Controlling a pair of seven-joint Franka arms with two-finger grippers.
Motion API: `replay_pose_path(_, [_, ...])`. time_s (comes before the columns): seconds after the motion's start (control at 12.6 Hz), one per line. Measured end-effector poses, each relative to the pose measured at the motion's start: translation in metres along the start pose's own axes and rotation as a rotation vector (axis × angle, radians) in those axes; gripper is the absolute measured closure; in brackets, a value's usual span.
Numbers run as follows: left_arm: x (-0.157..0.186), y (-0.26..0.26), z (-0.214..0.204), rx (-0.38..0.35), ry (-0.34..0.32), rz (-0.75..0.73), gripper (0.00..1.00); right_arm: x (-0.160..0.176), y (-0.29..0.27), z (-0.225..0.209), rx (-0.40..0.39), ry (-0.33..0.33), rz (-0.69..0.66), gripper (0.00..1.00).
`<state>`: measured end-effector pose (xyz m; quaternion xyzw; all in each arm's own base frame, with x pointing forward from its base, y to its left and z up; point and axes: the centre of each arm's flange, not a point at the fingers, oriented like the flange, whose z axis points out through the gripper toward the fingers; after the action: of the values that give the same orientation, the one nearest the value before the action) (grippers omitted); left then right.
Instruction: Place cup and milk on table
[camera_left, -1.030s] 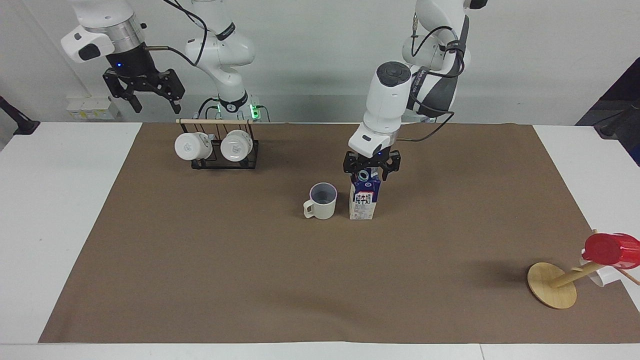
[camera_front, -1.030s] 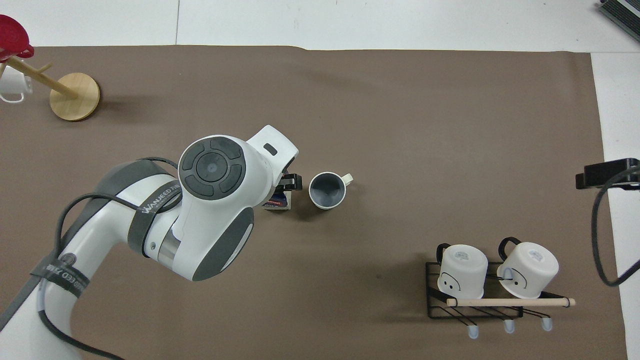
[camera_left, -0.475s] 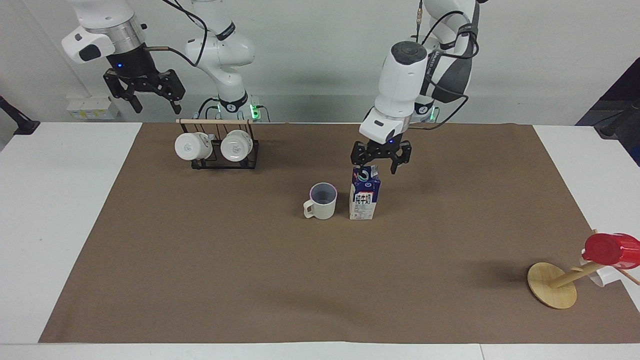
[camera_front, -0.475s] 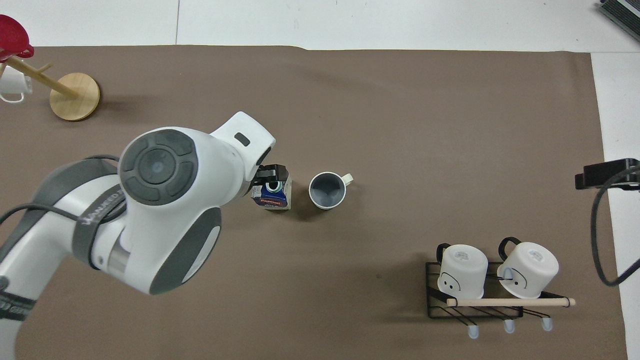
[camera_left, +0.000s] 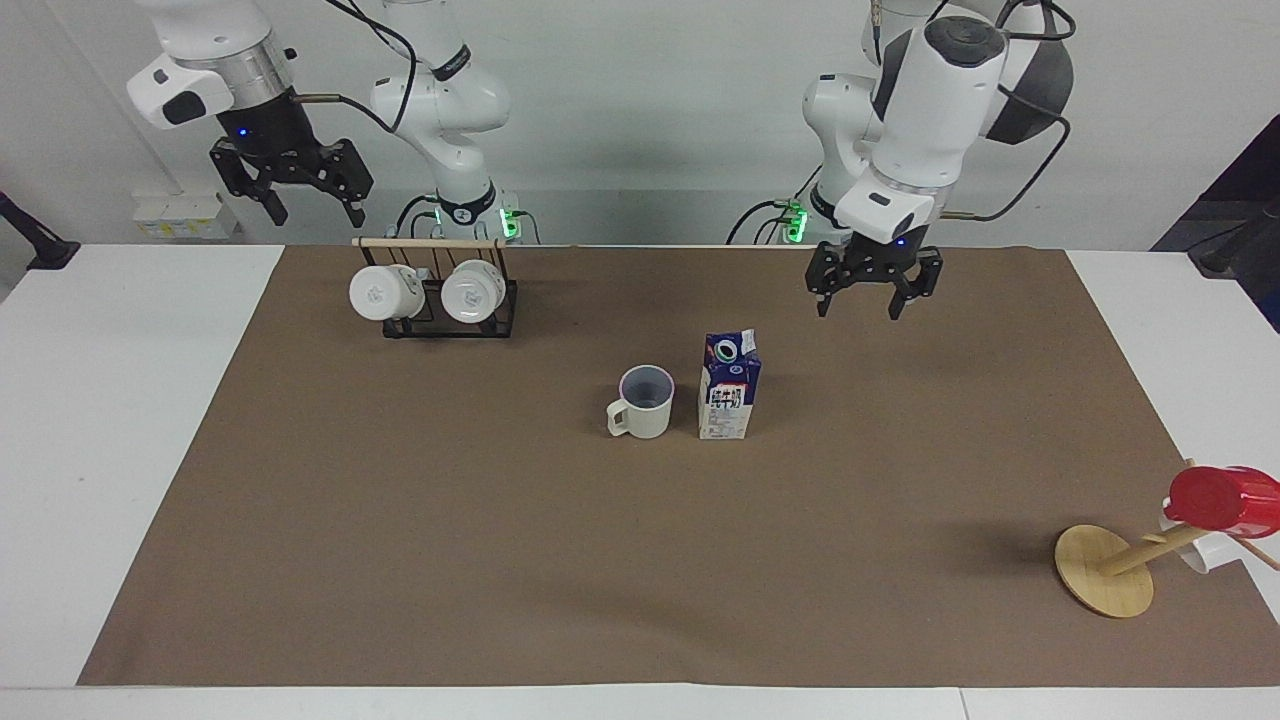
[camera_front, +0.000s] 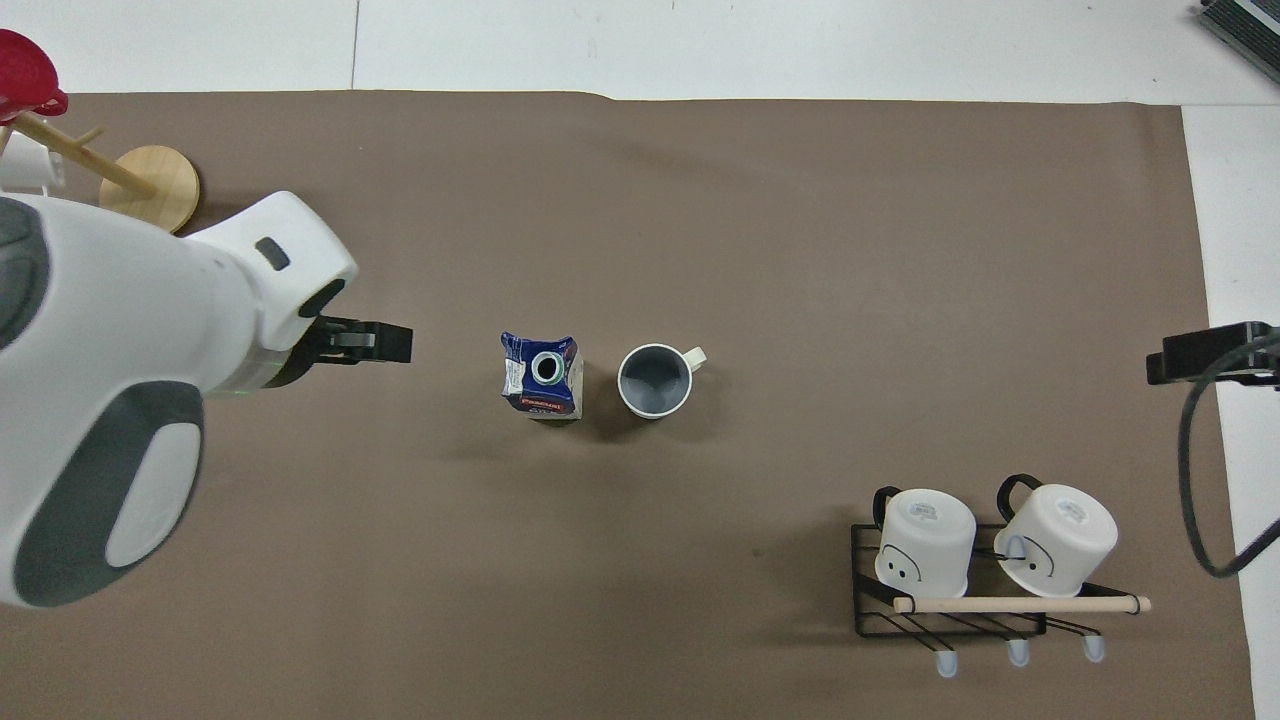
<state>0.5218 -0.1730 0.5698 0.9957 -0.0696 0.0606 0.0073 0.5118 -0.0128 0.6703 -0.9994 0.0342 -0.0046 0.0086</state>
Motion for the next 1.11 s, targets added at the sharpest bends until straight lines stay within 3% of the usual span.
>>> replay_pose_path(0.4, [-0.002, -0.087, -0.055, 0.018, 0.013, 0.05, 0.0, -0.001, -0.003, 0.001, -0.003, -0.009, -0.006, 0.0])
replay_pose_path(0.63, [0.003, -0.11, -0.092, 0.025, 0.003, 0.063, 0.0, -0.001, -0.002, 0.002, -0.031, -0.009, -0.008, 0.0])
replay_pose_path(1.11, [0.012, -0.13, -0.104, 0.025, -0.042, 0.101, 0.0, -0.001, -0.004, 0.002, -0.032, -0.011, -0.012, 0.0])
